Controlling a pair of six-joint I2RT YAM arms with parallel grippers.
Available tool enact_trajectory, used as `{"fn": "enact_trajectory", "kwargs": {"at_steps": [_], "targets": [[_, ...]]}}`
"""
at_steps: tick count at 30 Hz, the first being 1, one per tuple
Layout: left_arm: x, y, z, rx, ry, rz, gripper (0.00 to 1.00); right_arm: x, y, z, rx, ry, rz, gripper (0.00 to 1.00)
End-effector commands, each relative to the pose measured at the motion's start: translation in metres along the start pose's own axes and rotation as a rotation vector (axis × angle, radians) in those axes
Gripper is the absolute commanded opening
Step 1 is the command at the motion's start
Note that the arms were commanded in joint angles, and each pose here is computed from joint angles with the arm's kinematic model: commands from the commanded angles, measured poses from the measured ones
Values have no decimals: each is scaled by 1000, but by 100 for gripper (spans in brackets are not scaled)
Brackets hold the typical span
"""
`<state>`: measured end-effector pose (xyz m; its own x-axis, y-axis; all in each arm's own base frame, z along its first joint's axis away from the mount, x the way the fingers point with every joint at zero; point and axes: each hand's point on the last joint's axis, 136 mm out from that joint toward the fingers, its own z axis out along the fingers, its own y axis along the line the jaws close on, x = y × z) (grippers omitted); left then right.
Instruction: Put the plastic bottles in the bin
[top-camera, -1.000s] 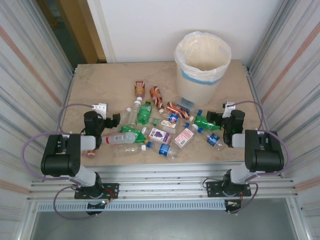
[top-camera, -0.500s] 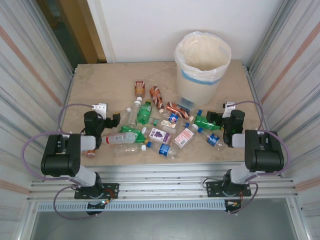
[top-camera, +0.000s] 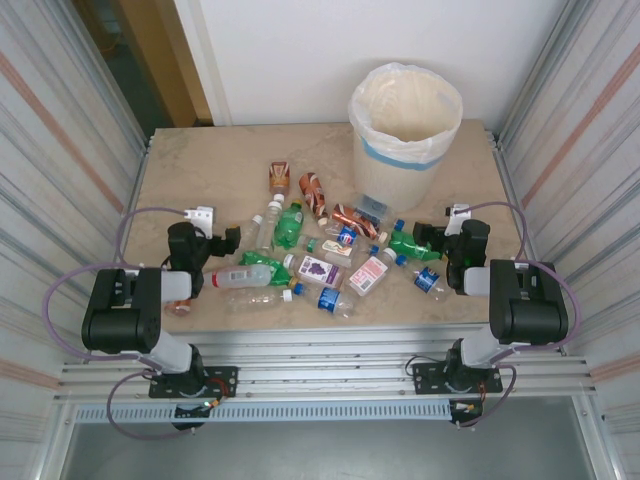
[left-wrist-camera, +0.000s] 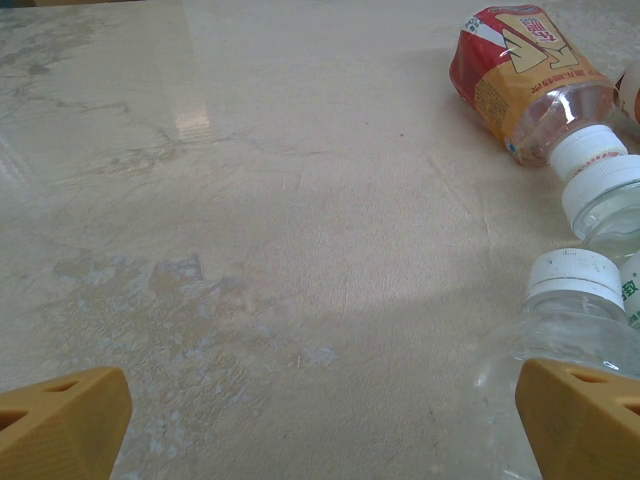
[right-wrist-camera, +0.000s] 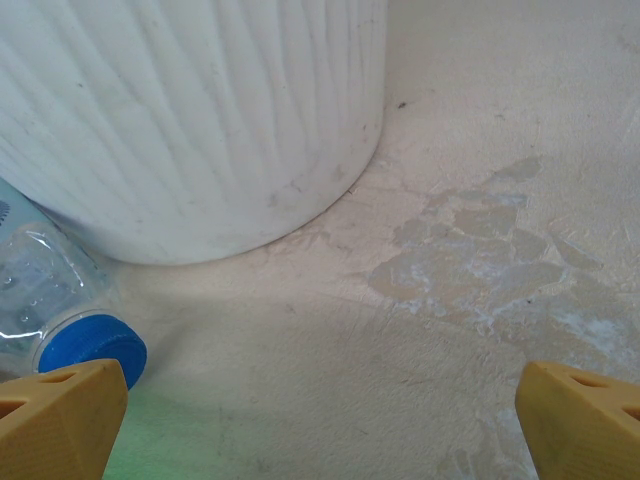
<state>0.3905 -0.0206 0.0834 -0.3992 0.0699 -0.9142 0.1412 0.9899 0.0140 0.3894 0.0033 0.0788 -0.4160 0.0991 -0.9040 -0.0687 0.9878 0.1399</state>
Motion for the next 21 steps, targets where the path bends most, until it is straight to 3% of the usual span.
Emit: {"fn": "enact_trajectory", "kwargs": {"at_steps": [1, 10, 21], "targets": [[-9, 4, 1, -16, -21, 3, 99, -5, 1, 0, -11, -20, -21, 98], [-17, 0, -6, 9, -43, 7, 99, -6, -4, -1, -2, -24, 2, 98], [-63, 1, -44, -22, -114, 5, 99, -35, -17, -16, 87, -17, 53, 98]]}}
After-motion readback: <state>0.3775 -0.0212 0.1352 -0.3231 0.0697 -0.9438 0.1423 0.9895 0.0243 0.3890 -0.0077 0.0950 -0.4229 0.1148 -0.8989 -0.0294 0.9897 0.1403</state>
